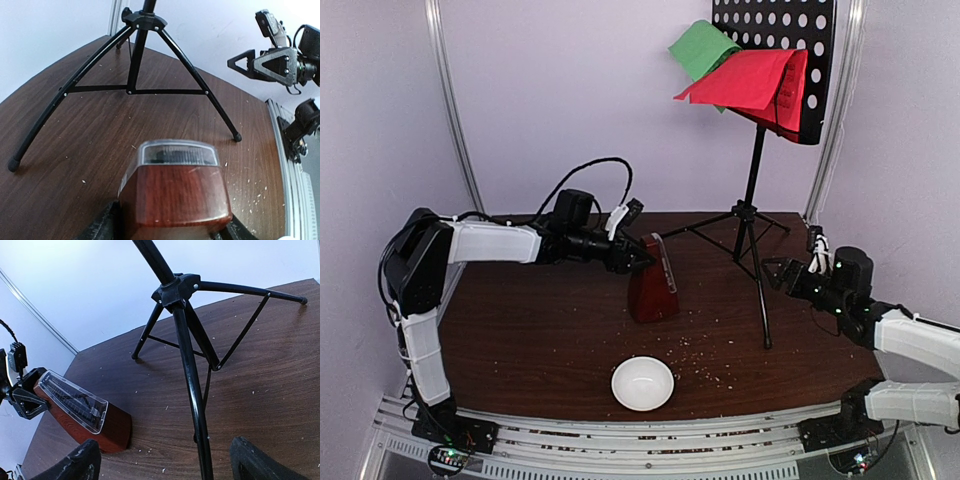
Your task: Pack up the instrument practice props
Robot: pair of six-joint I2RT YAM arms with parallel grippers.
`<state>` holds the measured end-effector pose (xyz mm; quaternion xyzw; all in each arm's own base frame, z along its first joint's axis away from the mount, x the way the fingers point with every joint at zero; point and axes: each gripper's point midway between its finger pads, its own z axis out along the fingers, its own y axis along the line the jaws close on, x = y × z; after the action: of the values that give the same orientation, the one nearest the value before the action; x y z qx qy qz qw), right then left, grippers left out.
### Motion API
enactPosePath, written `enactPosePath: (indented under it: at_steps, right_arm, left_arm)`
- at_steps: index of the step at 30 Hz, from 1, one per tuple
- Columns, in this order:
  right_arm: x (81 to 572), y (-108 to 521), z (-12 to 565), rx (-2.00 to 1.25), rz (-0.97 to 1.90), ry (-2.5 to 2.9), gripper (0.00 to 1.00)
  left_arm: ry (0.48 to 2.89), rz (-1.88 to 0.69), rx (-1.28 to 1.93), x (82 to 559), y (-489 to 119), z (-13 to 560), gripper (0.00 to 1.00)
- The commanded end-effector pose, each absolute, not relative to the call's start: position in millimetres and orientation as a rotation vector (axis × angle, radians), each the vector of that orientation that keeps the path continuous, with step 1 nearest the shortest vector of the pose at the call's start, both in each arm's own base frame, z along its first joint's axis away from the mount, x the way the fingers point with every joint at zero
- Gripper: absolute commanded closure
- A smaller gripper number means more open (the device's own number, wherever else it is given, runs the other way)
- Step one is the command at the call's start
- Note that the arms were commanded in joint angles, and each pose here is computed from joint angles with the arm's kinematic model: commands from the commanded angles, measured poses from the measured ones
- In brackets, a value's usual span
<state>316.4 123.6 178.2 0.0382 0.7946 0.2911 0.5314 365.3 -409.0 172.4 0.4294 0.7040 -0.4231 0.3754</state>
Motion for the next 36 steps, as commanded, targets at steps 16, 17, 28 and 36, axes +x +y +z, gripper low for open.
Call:
enactPosePath:
  at_steps: [16, 17, 28, 36]
  right_arm:
    - [306.0, 279.7, 145.6, -0.171, 0.643, 2.217, 0.05]
    - [305.8, 288.1, 135.8, -0.182, 0.639, 2.244, 0.05]
    - [311.7, 342.4, 91.5, -0.253, 0.577, 2.316, 0.04]
    - [318.0, 352.6, 81.5, -0.254, 0.459, 2.31, 0.06]
  left_arm:
    - [2.017, -1.153, 0.752, 385.1, -422.0, 175.9, 0.57]
    - [2.022, -1.148, 0.75, 385.7, -422.4, 174.3, 0.57]
    - [2.046, -1.117, 0.738, 389.0, -421.3, 169.2, 0.58]
    - [2.057, -1.102, 0.721, 391.2, -419.7, 167.0, 0.59]
